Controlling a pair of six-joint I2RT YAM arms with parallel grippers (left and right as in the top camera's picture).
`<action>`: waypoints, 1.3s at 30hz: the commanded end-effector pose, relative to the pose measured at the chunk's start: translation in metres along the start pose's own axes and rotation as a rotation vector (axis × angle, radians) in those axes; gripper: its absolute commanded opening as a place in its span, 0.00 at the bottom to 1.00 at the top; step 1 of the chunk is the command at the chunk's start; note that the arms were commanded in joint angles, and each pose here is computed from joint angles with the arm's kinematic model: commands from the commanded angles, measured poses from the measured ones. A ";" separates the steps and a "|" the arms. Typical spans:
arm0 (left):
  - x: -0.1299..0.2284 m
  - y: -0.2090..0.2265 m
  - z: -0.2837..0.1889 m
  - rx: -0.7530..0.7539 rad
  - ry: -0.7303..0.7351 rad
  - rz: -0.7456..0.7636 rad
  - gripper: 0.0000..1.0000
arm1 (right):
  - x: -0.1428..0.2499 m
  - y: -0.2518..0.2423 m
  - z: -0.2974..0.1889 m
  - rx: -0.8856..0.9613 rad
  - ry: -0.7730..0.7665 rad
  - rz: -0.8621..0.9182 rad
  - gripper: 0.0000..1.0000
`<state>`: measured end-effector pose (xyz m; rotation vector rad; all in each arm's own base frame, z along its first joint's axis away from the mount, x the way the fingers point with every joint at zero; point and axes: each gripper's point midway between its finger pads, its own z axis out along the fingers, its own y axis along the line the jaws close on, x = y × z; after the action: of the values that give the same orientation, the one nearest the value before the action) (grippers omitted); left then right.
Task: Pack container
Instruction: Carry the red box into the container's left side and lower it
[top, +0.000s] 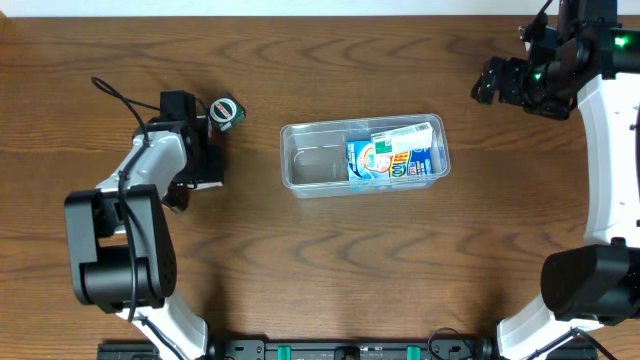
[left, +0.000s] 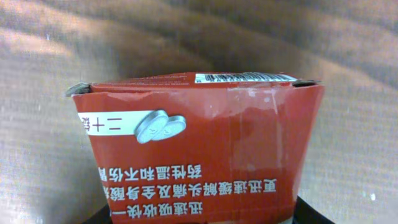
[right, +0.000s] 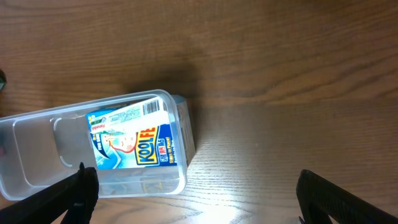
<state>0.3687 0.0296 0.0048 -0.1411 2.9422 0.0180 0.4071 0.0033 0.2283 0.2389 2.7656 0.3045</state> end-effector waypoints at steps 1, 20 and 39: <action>-0.024 0.000 -0.036 0.000 -0.112 -0.023 0.49 | -0.002 0.005 -0.003 -0.009 -0.011 0.004 0.99; -0.024 -0.135 -0.180 0.274 -0.435 0.022 0.49 | -0.002 0.005 -0.003 -0.009 -0.011 0.004 0.99; 0.011 -0.238 -0.162 0.330 -0.402 0.145 0.44 | -0.002 0.005 -0.003 -0.009 -0.011 0.004 0.99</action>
<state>0.3404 -0.2076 0.1679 0.1541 2.4983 -0.3955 0.4071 0.0033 0.2283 0.2394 2.7656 0.3046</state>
